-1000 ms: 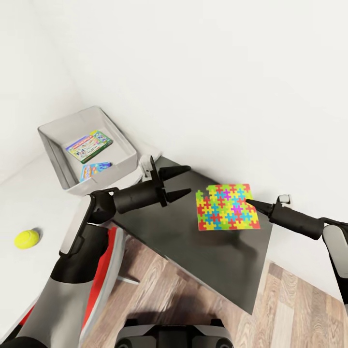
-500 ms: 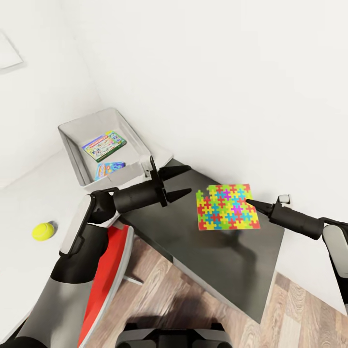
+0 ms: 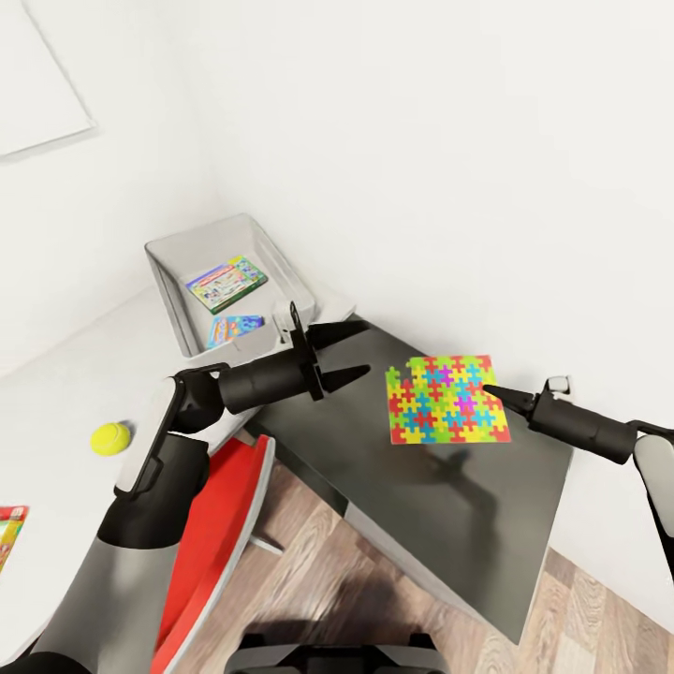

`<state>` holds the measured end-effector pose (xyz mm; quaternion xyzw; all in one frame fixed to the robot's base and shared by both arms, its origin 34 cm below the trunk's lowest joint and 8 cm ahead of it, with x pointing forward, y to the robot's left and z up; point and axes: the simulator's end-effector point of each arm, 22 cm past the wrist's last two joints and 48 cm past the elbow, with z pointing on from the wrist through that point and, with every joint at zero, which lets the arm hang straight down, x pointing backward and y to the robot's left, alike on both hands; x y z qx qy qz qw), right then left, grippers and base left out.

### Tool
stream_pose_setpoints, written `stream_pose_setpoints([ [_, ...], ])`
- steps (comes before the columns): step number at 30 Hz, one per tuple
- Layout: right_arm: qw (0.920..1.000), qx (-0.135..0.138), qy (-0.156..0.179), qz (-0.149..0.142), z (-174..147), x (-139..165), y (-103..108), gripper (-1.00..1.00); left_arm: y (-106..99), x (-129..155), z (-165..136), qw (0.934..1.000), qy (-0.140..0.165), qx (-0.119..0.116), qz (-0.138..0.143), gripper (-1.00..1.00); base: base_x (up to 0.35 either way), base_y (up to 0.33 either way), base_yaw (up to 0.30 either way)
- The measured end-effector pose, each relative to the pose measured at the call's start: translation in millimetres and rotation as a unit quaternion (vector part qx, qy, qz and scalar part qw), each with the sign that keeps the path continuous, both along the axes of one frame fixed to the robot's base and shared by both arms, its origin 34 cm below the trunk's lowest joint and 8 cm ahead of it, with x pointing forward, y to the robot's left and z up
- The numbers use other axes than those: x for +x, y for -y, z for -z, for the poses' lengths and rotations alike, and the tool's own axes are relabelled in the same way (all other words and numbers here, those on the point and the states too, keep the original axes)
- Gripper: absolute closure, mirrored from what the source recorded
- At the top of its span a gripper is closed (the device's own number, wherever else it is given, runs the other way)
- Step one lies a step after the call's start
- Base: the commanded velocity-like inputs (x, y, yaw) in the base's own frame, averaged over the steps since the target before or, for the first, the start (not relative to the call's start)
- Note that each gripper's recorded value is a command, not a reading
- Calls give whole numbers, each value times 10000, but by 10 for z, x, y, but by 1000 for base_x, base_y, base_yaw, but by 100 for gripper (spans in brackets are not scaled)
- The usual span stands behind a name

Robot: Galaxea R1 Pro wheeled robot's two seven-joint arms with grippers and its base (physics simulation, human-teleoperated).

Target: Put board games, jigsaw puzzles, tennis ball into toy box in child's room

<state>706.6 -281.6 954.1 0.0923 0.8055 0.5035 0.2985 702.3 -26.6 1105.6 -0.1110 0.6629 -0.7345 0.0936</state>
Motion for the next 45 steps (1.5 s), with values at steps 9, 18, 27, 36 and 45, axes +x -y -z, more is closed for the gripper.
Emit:
stream_pose_setpoints([
  [9,10000,-47,71,-3,-87,6,37,100,-75,6,-21,9999,55,85,-44,-100,0,0,122],
  [18,9999,-51,141,-11,-171,10,37,100,-138,5,-49,9998,113,163,-76,-100,0,0,116],
  [27,9998,-58,211,-38,-252,6,20,100,-150,-4,-106,9996,167,192,-85,-100,0,0,124],
  [36,9996,-49,286,-50,-341,6,15,100,-153,-18,-167,9995,227,220,-92,-100,0,0,135],
  [45,9988,7,499,11,-570,158,96,100,-155,0,-121,9978,366,531,-177,-100,0,0,157],
])
